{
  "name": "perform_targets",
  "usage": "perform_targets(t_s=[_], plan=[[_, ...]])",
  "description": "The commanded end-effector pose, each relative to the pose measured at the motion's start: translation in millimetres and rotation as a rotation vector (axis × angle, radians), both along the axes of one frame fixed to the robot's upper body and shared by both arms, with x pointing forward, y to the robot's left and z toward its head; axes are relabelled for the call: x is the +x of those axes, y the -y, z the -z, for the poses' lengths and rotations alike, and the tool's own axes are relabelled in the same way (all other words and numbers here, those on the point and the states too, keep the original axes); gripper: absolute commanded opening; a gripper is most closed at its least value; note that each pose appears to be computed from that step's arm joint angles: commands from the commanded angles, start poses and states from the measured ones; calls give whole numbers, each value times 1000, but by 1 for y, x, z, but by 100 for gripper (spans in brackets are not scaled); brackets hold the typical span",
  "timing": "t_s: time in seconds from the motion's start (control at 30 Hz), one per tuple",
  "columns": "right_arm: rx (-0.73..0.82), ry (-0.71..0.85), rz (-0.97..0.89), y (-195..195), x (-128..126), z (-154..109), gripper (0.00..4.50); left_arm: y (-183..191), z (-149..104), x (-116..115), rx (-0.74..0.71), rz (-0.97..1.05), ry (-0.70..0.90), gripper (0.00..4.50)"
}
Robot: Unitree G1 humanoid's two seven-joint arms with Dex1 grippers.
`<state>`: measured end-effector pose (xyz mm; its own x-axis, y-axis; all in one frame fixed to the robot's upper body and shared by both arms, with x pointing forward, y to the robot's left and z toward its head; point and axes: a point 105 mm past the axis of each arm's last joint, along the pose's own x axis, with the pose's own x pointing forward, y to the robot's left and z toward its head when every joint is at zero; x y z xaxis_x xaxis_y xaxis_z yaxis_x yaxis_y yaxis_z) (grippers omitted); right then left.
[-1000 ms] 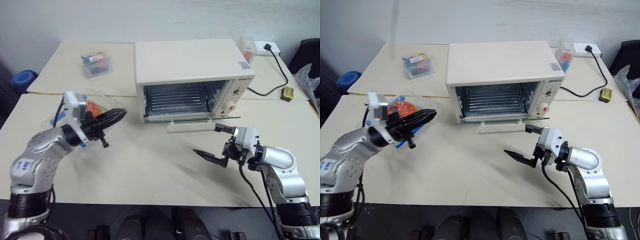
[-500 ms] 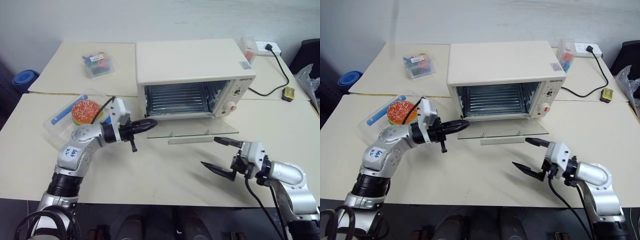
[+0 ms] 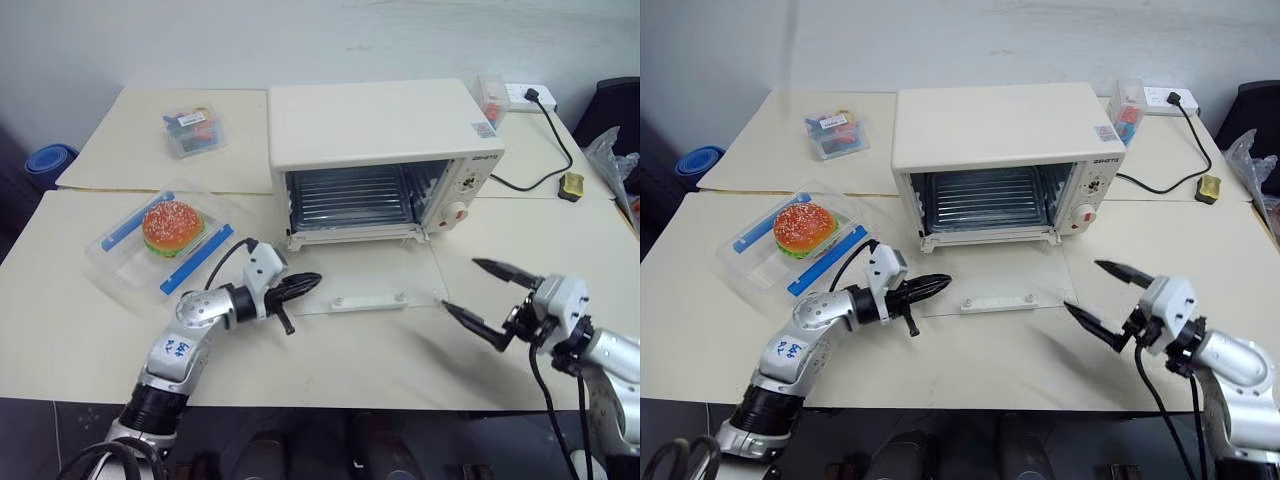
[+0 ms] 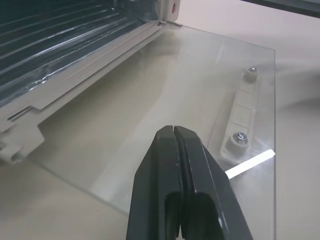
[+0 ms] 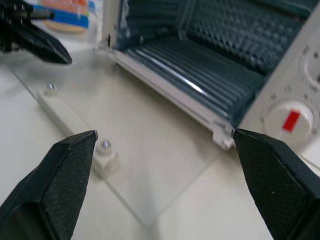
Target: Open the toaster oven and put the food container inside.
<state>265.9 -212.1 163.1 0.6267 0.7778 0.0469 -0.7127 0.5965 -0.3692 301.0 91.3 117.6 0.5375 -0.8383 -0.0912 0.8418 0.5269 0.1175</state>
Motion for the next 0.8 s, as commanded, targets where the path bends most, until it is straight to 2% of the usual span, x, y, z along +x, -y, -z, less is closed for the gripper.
perform_targets(t_s=[0.03, 0.1, 0.37, 0.4, 0.5, 0.6, 0.67, 0.73, 0.8], plan=[[17, 41, -141, -18, 1, -19, 450, -25, -39, -19, -139, -63, 140, 123], [30, 38, -188, -24, 2, -21, 450, -44, -58, -32, -195, -126, 206, 186], [33, 61, -383, -56, 3, -23, 450, -161, -71, -107, -140, -562, 158, 422], [35, 62, -417, -60, 1, -23, 450, -176, -66, -117, -125, -623, 136, 445], [75, 50, -495, -76, -3, -22, 450, -235, -48, -151, -180, -897, 48, 445], [84, 38, -554, -87, -8, -20, 450, -262, -36, -167, -207, -1052, -33, 445], [108, 117, -568, -96, -8, -30, 450, -266, -43, -162, -271, -1076, -71, 445], [115, 186, -573, -100, -8, -37, 450, -265, -57, -147, -299, -1065, -92, 445], [118, 179, -577, -100, -8, -37, 450, -263, -65, -131, -346, -1032, -152, 445]])
